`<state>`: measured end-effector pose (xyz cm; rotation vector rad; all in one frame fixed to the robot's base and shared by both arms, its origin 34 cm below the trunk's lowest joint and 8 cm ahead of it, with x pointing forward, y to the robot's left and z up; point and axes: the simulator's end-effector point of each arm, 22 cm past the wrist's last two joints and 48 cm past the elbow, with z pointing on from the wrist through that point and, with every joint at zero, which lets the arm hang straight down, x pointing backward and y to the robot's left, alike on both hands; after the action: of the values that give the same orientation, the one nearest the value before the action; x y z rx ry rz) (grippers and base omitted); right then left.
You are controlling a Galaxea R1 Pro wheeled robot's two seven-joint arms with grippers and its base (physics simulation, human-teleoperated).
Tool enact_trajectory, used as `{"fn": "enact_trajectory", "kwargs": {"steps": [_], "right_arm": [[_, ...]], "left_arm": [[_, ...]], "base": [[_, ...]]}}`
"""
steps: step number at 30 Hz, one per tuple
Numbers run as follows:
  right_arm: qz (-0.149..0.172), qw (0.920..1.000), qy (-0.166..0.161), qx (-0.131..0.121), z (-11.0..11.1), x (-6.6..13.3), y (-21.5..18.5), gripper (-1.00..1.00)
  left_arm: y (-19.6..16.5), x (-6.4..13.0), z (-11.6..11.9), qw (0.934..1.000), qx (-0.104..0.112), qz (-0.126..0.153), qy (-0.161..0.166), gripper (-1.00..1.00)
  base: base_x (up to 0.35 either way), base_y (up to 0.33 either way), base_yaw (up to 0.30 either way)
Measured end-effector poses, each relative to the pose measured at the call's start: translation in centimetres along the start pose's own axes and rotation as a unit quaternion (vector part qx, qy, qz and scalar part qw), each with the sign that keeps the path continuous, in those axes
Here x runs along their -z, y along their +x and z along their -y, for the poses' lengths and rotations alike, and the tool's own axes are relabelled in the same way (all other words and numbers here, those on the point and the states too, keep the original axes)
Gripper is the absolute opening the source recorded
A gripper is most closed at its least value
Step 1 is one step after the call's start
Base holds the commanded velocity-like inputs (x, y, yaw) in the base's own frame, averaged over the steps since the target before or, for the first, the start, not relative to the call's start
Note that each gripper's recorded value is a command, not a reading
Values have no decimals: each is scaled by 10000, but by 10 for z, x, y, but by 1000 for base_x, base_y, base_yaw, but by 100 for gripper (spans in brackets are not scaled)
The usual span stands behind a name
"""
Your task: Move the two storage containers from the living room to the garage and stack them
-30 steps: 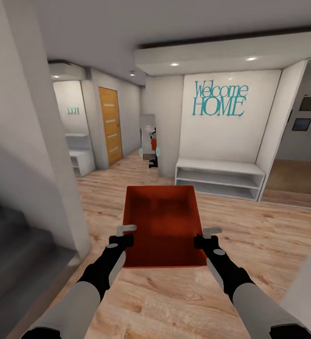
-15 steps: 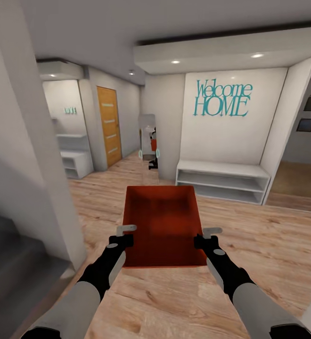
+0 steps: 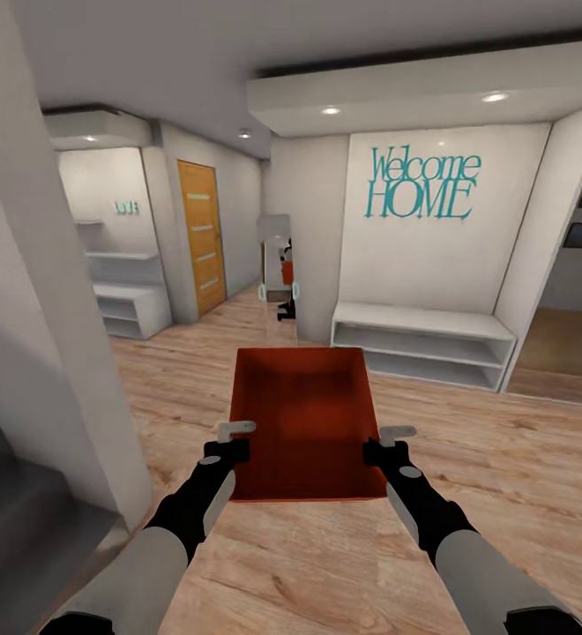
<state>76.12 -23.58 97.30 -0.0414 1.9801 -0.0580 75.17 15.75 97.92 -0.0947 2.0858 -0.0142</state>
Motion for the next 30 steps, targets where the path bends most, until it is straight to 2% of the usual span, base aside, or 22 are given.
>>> {"fn": "enact_trajectory", "kwargs": {"steps": [30], "right_arm": [[9,10000,-4,14,1,0,-2,-100]], "left_arm": [[-1,0,1,10000,14,5,8,-100]], "base": [[322,0,0]]}}
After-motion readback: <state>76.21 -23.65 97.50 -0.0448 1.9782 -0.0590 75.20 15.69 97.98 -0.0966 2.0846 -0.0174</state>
